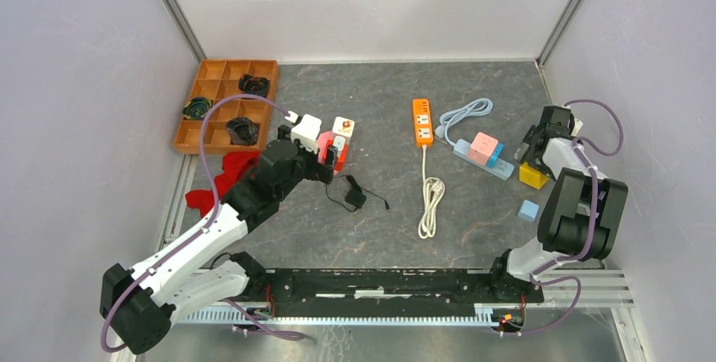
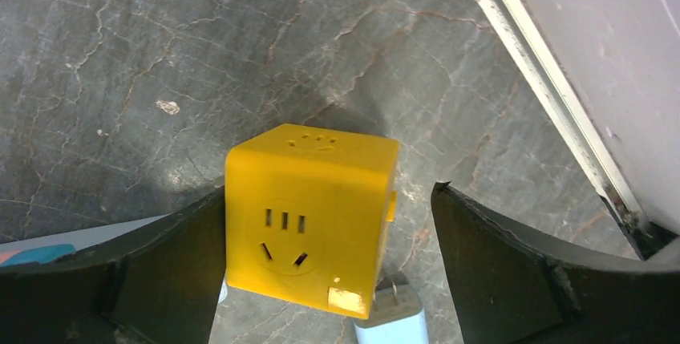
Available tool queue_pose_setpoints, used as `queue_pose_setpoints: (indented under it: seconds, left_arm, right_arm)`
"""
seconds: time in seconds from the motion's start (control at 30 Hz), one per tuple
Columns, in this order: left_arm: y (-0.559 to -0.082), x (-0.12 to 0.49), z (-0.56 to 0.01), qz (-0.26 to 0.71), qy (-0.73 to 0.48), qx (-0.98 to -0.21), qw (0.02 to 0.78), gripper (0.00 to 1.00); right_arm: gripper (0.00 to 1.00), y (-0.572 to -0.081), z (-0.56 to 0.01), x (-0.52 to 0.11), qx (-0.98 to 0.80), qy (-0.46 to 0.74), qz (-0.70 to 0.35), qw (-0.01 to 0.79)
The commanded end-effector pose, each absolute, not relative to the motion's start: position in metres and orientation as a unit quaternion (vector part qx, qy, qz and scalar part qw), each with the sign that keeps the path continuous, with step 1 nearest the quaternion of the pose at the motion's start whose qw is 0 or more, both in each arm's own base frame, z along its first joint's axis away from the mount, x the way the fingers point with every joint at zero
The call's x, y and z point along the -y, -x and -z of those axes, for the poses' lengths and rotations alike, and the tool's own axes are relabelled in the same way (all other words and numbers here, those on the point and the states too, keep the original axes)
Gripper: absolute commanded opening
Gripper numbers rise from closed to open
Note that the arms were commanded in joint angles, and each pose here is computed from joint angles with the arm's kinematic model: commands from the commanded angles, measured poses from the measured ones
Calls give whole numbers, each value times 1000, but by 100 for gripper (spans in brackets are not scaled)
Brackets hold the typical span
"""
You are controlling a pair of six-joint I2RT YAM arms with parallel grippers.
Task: Insert the plug
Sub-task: Pick up the plug from the corner of the board.
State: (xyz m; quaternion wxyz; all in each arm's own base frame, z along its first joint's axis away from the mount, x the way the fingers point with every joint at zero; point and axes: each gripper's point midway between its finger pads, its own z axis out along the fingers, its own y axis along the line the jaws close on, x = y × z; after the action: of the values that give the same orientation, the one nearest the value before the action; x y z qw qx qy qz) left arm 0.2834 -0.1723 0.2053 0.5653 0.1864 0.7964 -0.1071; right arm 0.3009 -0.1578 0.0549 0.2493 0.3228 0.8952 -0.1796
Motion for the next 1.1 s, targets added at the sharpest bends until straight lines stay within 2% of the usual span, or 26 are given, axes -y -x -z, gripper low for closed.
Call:
queue_pose_setpoints:
  seconds: [0.0, 0.17, 0.3, 0.4, 0.87, 1.07]
  left_arm:
    - [-287, 177, -217, 121, -172, -790, 576, 100]
    - [-287, 178, -216, 123, -173, -791, 574, 100]
    - [-287, 178, -218, 124, -173, -789, 576, 100]
    - [-287, 178, -218, 123, -174, -789, 576, 100]
    - [-283, 184, -223, 145, -177, -783, 578, 100]
    - [-280, 191, -223, 164, -183, -779, 577, 100]
  right_arm:
    - [93, -306, -42, 157, -902, -314, 165, 247]
    - [78, -310, -42, 156, -906, -300, 158, 252]
    - [72, -311, -41, 154, -908, -298, 153, 252]
    - [58, -310, -41, 154, -910, -292, 154, 251]
    - [43, -322, -95, 155, -893, -281, 152, 317]
    - [40, -334, -120, 143, -888, -265, 146, 346]
